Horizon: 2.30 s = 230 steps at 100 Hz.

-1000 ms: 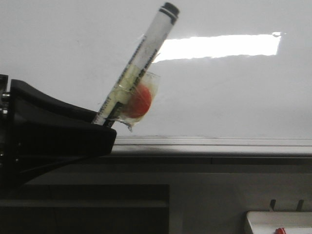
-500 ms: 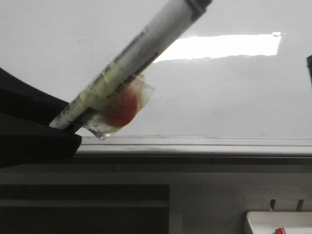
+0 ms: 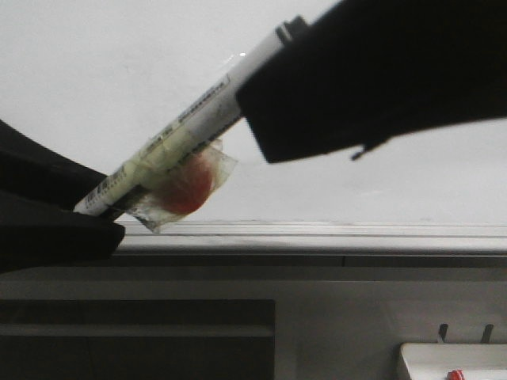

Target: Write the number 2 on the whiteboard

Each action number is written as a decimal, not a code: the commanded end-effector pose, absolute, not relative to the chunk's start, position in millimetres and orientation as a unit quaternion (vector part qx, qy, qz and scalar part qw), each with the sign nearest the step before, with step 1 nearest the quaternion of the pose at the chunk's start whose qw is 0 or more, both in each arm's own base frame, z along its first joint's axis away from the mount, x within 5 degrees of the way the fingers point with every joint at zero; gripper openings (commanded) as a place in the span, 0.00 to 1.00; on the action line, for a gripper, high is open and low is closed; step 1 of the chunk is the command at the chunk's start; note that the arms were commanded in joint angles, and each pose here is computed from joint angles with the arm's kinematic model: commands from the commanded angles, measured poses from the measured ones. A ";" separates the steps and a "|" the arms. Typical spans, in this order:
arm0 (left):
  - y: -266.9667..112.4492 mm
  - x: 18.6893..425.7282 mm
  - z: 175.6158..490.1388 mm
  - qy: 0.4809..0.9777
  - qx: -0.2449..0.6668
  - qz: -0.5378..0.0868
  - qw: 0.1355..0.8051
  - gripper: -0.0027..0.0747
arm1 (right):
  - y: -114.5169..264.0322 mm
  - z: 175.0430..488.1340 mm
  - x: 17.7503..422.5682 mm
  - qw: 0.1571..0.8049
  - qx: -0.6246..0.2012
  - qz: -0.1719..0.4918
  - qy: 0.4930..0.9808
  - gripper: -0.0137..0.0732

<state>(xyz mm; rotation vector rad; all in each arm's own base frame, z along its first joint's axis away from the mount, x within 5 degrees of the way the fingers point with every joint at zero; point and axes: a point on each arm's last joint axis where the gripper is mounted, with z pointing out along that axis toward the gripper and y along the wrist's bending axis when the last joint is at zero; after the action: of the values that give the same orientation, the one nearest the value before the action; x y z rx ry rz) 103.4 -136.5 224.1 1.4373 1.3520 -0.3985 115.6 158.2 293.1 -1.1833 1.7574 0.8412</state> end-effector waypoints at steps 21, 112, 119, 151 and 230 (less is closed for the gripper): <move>-141.4 103.3 237.9 0.550 0.594 -0.188 0.556 0.01 | 176.2 310.4 121.6 0.421 -0.478 0.359 0.682 0.59; -113.4 104.8 276.4 0.620 0.450 -0.163 0.622 0.65 | 177.0 315.6 139.5 0.466 -0.425 0.326 0.704 0.08; -102.0 99.6 283.5 0.627 0.423 -0.152 0.637 0.65 | 176.1 321.7 144.5 0.489 -0.415 0.310 0.702 0.08; -75.7 81.6 300.4 0.629 0.346 -0.170 0.676 0.17 | 167.3 335.9 163.4 0.564 -0.345 0.245 0.709 0.08; -75.2 83.3 298.0 0.662 0.298 -0.210 0.655 0.01 | 175.1 340.0 182.4 0.565 -0.355 0.226 0.709 0.08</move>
<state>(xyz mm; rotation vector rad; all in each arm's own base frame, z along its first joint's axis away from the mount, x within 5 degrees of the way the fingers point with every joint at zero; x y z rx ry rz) 84.1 -72.4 283.1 0.6914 1.5687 -0.4316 178.4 179.3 321.4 -0.9013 1.7258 0.5687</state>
